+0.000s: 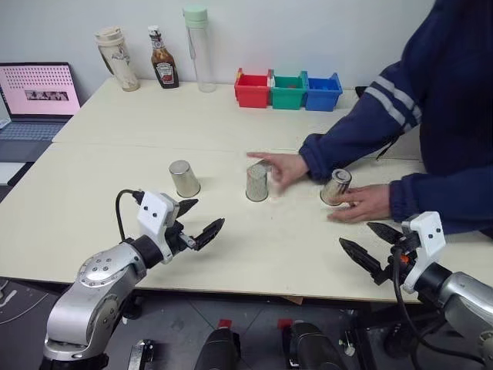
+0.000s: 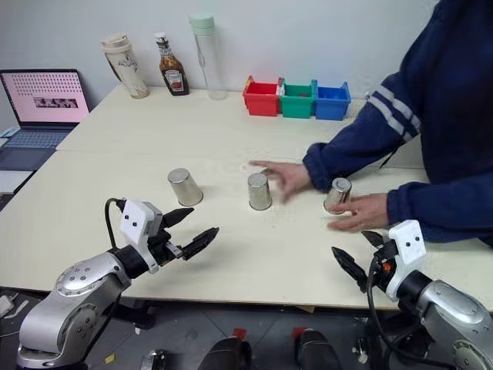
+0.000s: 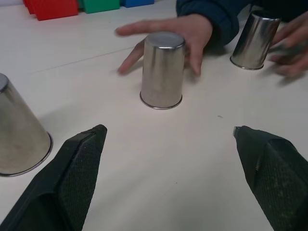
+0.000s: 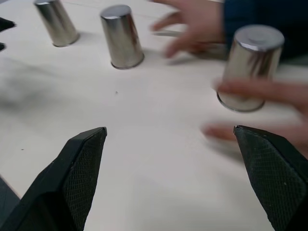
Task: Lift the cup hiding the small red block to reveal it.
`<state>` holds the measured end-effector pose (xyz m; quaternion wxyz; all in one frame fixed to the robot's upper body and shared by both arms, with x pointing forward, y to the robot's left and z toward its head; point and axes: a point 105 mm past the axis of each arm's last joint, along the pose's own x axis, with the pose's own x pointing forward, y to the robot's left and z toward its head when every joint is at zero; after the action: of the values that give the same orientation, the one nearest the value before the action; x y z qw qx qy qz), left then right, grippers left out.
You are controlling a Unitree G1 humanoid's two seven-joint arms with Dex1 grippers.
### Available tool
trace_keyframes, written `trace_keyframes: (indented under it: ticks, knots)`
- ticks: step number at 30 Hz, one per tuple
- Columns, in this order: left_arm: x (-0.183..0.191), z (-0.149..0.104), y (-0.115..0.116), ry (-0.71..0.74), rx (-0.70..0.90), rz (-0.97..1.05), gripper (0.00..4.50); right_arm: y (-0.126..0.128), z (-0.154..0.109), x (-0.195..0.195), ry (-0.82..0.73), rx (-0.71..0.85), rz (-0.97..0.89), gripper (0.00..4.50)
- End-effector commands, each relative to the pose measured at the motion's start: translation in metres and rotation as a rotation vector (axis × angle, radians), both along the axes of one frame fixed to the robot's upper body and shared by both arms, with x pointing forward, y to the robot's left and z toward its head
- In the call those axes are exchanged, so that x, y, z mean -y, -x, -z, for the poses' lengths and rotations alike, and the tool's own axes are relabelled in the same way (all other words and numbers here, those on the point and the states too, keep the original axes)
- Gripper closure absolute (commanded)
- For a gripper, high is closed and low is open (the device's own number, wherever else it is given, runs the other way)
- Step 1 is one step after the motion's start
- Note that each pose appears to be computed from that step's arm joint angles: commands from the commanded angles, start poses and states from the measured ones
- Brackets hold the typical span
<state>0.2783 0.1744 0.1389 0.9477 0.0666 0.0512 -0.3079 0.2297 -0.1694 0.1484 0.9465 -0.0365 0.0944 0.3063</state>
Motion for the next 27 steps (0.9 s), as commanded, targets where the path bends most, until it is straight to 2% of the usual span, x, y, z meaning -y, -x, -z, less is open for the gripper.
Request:
trace_keyframes:
  ticks: [1,6,9,14,17,21,27]
  knots:
    - [0.003,-0.013,-0.005,-0.007,0.068,0.014,0.0,0.004,-0.015,-0.014,0.071,0.106,-0.158,0.02]
    - [0.018,-0.016,-0.022,0.009,0.116,0.03,0.0,0.003,-0.014,-0.018,0.125,0.164,-0.247,0.02]
    - [0.038,-0.007,-0.038,0.013,0.123,0.06,0.0,0.005,-0.011,-0.025,0.163,0.183,-0.315,0.02]
    - [0.063,0.007,-0.06,0.025,0.121,0.074,0.0,0.001,-0.007,-0.025,0.111,0.167,-0.263,0.02]
    - [0.081,0.014,-0.073,0.007,0.14,0.081,0.0,0.0,-0.005,-0.022,0.139,0.169,-0.243,0.02]
    - [0.097,0.014,-0.094,-0.023,0.188,0.053,0.0,0.003,0.0,-0.019,0.152,0.159,-0.223,0.02]
    - [0.113,0.013,-0.114,-0.046,0.244,0.027,0.0,0.006,-0.004,-0.017,0.145,0.17,-0.181,0.02]
